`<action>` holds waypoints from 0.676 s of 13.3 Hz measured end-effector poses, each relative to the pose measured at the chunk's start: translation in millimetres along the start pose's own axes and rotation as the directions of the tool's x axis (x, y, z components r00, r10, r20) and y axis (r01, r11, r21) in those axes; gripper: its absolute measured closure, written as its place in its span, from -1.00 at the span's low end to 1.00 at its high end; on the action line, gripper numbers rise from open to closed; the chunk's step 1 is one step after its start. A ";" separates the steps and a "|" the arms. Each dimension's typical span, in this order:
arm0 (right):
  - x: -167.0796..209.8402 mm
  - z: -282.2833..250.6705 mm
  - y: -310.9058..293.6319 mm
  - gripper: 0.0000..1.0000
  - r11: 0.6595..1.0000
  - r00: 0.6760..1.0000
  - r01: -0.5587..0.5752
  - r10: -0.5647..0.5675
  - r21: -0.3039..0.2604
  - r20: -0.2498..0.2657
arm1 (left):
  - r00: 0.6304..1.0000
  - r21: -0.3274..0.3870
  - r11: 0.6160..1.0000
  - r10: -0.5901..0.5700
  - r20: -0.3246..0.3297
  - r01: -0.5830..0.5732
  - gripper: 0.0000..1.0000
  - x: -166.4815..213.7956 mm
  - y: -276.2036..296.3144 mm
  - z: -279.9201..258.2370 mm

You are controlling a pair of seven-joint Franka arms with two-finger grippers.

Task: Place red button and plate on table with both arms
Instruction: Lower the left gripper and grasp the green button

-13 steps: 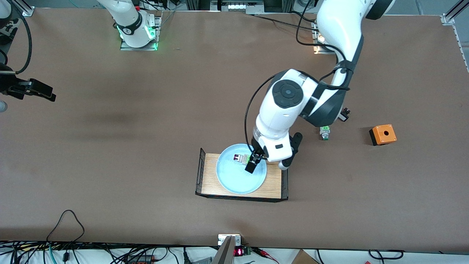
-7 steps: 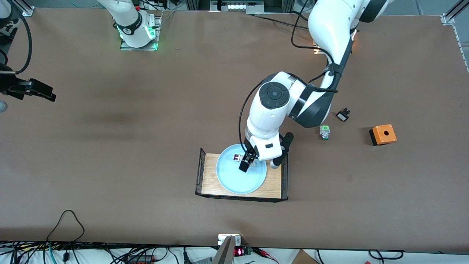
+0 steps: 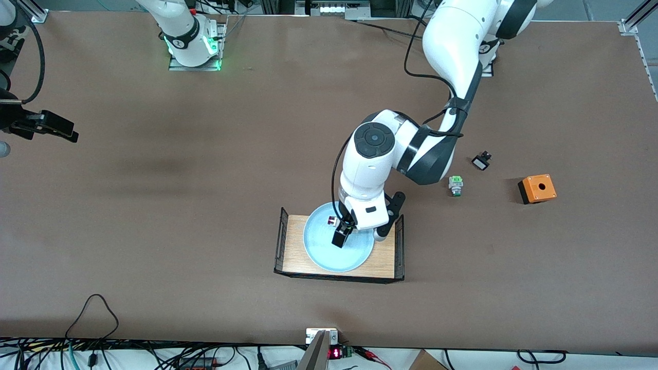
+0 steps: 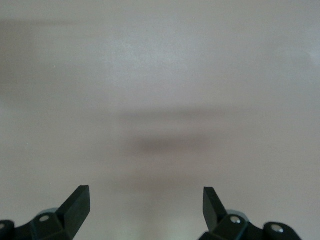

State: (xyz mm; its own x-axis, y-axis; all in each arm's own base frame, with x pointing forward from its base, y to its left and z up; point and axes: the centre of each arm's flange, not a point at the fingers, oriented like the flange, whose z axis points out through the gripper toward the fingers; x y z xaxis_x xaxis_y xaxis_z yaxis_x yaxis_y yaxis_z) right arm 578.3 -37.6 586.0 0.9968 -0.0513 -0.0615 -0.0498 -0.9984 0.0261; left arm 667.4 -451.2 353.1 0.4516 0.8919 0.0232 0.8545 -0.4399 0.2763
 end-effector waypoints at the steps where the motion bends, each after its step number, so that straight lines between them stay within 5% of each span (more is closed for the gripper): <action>1: 0.0 0.0 0.0 -1.00 1.000 1.000 0.000 0.000 0.000 0.000 | 1.000 0.001 1.000 0.000 -0.002 0.000 -1.00 -1.6 -0.5 1.8; 6: 0.0 0.0 0.0 -1.00 1.000 1.000 0.000 0.000 0.000 0.000 | 1.000 0.010 1.000 -0.003 -0.007 0.004 -0.92 -2.0 -2.7 10.4; 9: 0.0 0.0 0.0 -1.00 1.000 1.000 0.000 0.000 0.000 0.000 | 1.000 0.012 1.000 -0.004 -0.009 0.004 -0.32 -1.7 -2.9 11.6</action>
State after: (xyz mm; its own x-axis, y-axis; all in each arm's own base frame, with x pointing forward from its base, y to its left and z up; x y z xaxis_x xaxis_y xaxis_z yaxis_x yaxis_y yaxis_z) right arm 578.3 -37.6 586.1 0.9968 -0.0513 -0.0614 -0.0498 -0.9984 0.0261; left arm 667.1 -452.7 341.1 0.4461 0.8944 0.0303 0.8592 -0.4376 0.2652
